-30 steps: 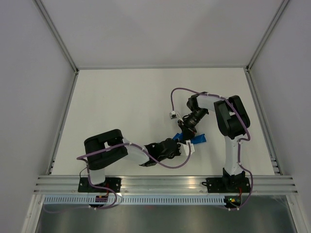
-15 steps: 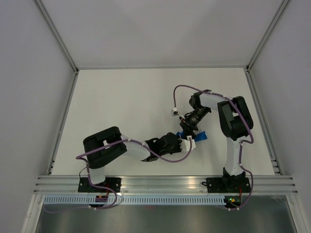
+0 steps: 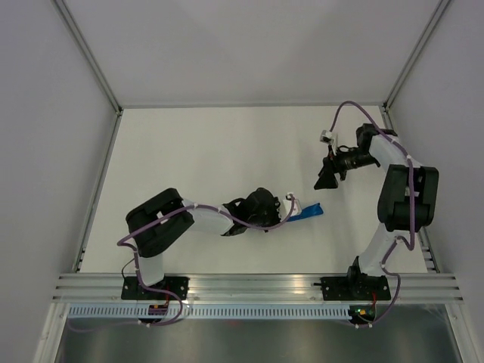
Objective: Fold the napkin, place the utensils inside, and roll it up
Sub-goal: Roll the napkin with the utensil
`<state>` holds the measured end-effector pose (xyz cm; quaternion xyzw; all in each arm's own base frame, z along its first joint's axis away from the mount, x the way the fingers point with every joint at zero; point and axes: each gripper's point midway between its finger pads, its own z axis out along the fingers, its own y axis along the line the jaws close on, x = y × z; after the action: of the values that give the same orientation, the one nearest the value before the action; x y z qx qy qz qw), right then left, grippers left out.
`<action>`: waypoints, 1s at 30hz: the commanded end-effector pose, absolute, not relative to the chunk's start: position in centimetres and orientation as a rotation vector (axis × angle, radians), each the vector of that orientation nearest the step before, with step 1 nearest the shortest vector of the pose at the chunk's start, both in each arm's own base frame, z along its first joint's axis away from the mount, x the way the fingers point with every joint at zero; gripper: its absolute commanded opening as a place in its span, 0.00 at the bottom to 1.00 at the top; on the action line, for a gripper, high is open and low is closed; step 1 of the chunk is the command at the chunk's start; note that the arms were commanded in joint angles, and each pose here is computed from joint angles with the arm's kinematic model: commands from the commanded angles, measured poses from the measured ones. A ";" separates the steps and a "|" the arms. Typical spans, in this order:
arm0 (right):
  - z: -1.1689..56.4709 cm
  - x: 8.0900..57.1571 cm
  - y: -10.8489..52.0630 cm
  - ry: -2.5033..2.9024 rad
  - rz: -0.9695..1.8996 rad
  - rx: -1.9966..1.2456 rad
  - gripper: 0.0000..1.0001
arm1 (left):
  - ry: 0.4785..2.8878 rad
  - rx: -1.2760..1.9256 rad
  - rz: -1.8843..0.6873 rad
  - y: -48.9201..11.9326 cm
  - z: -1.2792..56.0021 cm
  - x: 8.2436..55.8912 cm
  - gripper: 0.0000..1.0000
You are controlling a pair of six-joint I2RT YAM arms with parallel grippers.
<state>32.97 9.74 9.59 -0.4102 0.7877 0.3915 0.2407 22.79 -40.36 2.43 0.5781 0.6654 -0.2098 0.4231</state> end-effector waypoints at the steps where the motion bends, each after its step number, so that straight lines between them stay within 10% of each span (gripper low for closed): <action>1: 12.0 32.8 9.0 1.966 1.036 -1.111 0.83 | 1.996 1.507 -0.682 -36.6 -2.8 20.1 0.02; 30: 5.9 24.7 16.3 1.588 0.218 -1.625 0.81 | 2.529 1.351 -1.415 -36.0 -3.7 20.3 0.02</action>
<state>23.25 15.57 5.49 -0.6445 0.6428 0.1235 0.3952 23.71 -39.93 1.76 0.4666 0.7268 -0.4950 0.0956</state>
